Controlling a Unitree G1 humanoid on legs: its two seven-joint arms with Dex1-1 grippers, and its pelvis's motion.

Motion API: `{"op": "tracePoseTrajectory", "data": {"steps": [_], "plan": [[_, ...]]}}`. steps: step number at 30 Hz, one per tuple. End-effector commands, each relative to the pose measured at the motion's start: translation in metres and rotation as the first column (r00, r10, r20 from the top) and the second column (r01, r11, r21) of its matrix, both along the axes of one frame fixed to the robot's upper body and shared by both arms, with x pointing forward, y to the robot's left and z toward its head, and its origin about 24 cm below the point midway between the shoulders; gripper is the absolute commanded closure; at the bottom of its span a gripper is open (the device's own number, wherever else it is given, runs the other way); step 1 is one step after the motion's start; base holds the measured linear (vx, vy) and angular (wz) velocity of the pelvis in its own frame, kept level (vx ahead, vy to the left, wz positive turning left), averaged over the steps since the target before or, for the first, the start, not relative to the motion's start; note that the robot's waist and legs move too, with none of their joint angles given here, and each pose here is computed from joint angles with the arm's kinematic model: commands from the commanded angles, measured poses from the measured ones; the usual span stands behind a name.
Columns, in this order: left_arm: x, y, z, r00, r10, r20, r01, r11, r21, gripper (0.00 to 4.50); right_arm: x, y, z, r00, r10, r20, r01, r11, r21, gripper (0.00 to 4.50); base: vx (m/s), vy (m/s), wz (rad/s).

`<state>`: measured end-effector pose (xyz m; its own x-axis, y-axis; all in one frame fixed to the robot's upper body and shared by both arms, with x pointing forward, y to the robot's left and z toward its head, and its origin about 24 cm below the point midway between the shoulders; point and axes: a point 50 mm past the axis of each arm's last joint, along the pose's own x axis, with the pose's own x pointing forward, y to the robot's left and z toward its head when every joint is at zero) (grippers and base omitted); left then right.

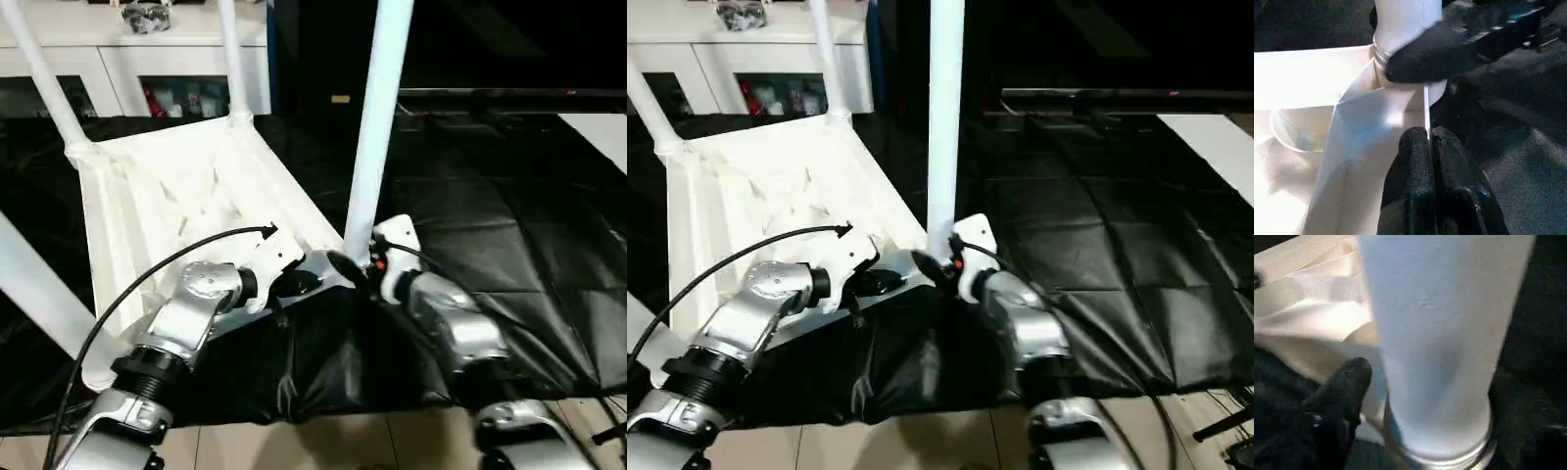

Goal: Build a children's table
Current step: Rotate leg to tighten

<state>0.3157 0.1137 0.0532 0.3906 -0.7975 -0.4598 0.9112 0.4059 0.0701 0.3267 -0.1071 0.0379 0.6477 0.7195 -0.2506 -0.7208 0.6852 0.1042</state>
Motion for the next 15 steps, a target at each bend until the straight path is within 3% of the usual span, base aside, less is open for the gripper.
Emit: {"op": "tracePoseTrajectory", "data": {"steps": [1,7,14,15], "plan": [[-0.005,-0.018,0.008,0.990,-0.141,0.025,0.142,0.989,-0.041,4.50,-0.013,0.024,0.003,0.968,0.249,-0.006,-0.249,0.968,0.019,0.65,0.000,0.000,0.00],[-0.009,-0.005,0.011,0.970,-0.243,-0.001,0.243,0.969,-0.037,4.50,-0.024,-0.007,0.005,0.895,0.444,-0.038,-0.446,0.894,-0.049,0.65,0.000,0.000,0.00],[-0.013,0.004,0.011,0.946,-0.321,-0.052,0.319,0.947,-0.033,4.50,-0.032,-0.022,0.010,0.820,0.566,-0.085,-0.571,0.818,-0.064,0.65,0.000,0.000,0.00],[-0.014,0.004,0.011,0.944,-0.326,-0.055,0.324,0.945,-0.034,4.50,-0.032,-0.022,0.011,0.815,0.572,-0.089,-0.578,0.814,-0.062,0.89,0.000,0.000,0.00]]}}
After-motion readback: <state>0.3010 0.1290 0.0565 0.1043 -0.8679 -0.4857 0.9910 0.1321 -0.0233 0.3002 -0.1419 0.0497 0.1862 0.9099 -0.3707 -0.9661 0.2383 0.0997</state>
